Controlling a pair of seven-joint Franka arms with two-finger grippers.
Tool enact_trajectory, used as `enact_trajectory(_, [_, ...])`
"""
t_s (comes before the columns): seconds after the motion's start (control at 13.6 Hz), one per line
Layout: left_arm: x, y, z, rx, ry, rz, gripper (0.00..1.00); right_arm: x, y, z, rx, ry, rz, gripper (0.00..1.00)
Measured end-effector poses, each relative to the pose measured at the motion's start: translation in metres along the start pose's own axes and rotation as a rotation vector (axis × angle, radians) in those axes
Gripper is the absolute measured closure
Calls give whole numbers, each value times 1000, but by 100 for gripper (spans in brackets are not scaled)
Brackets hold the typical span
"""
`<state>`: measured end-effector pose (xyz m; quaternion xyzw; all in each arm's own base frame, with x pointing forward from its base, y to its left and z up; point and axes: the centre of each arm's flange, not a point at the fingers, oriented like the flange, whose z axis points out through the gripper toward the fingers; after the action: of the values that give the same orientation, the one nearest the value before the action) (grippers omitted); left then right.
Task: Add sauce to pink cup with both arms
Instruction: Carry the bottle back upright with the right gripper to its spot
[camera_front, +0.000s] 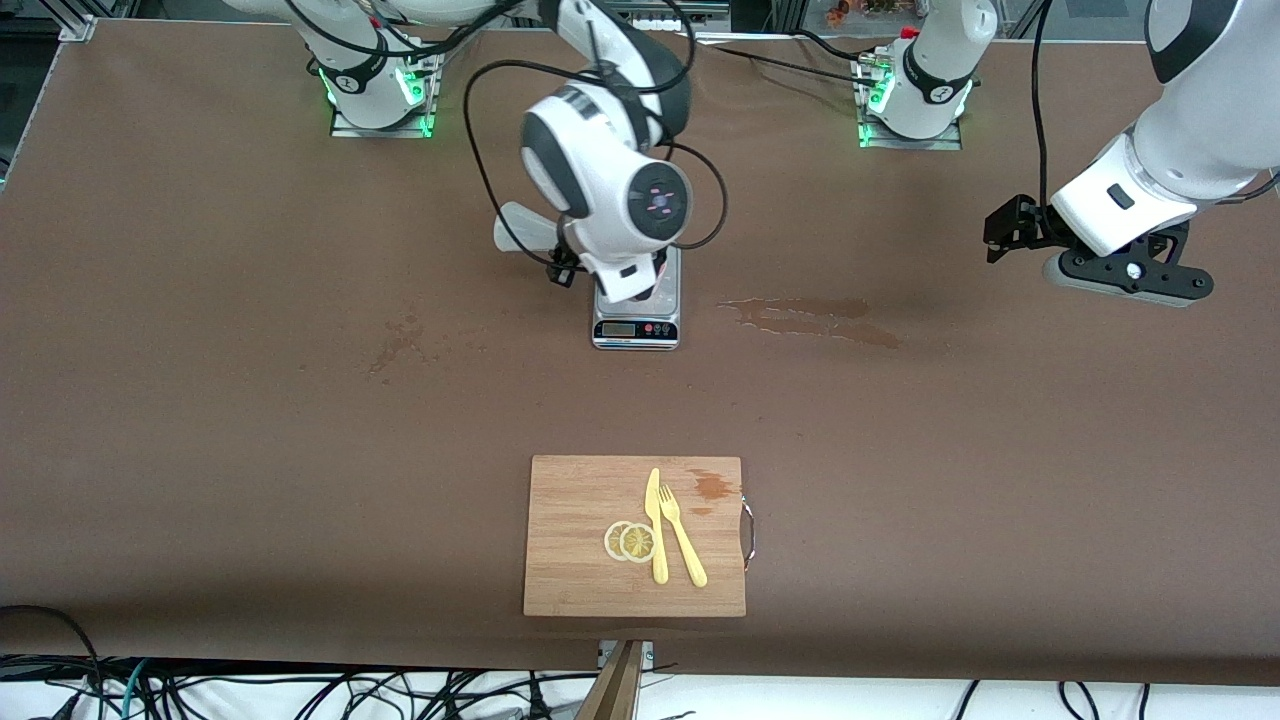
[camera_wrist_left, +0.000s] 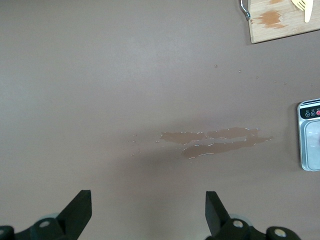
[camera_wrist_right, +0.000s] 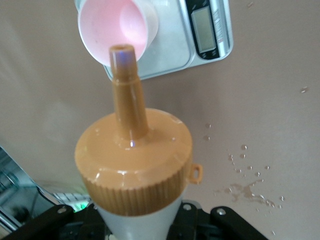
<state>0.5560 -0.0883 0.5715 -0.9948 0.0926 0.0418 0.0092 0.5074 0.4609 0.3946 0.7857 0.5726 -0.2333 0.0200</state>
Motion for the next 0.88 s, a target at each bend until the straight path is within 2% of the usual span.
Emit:
enact_trajectory(0.44, [0,0,0,0,0,-9,0,-112,87,-51,109,290,-48,63])
enact_trajectory(0.66, [0,1,0,0,0,-18,0,-180,138,-48,129,435,-118,63])
enact_trajectory(0.88, [0,5,-1,1,3,-17,0,-255,184,-25,152,583,-213,63])
